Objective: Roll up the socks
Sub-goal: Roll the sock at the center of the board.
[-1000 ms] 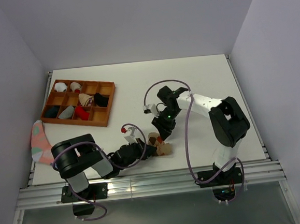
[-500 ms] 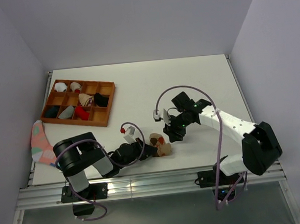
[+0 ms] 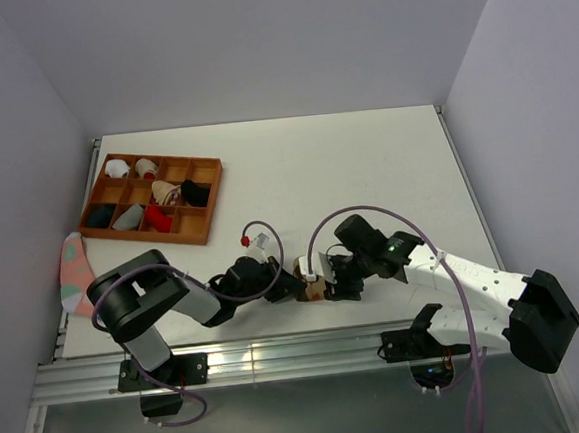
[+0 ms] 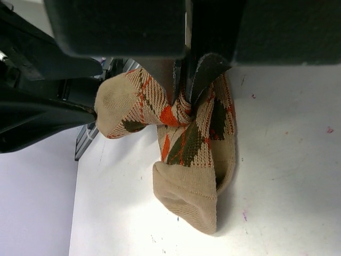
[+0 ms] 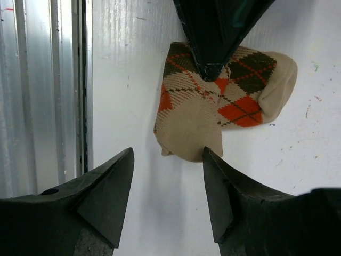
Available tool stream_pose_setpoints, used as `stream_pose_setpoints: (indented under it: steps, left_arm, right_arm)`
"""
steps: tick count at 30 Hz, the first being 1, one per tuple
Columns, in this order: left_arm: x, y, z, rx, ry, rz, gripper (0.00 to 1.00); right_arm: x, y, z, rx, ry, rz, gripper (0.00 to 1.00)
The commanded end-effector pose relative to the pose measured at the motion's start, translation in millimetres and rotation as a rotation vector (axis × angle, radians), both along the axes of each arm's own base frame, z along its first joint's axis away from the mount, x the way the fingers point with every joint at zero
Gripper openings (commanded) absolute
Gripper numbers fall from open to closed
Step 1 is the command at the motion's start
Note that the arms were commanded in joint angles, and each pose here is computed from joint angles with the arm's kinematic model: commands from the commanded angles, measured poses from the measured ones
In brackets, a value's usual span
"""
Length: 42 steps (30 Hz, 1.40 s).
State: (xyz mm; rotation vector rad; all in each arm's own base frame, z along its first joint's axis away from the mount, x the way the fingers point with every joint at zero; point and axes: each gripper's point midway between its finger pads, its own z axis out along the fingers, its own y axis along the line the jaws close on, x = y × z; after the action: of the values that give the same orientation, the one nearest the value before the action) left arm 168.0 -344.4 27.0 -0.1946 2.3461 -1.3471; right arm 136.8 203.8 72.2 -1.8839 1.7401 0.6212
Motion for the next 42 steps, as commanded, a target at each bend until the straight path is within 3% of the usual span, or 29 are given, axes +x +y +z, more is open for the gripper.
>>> stream_pose_setpoints:
  steps: [1,13,31,36,40,42]
  left_arm:
    - [-44.7,66.8,-92.4,0.387,0.227,-0.061,0.0]
    - [-40.7,63.1,-93.3,0.332,0.277,-0.091,0.0]
    - [-39.2,54.1,-88.4,0.262,0.295,-0.108,0.0]
    - [-36.9,50.0,-83.8,0.225,0.295,-0.101,0.0]
    - [-34.4,48.5,-77.1,0.195,0.272,-0.09,0.0]
    - [-32.1,48.9,-73.7,0.187,0.252,-0.082,0.0]
  right_arm:
    - [12.6,11.6,6.6,0.049,-0.107,0.029,0.62]
    - [7.8,26.3,-7.9,0.023,-0.169,0.069,0.63]
    - [11.3,33.1,-39.2,-0.083,-0.093,0.042,0.57]
    - [8.7,33.5,-46.1,-0.121,-0.031,0.037,0.5]
    - [7.5,37.3,-43.3,-0.122,0.043,0.036,0.36]
    - [9.0,29.3,-42.6,-0.141,0.1,0.013,0.34]
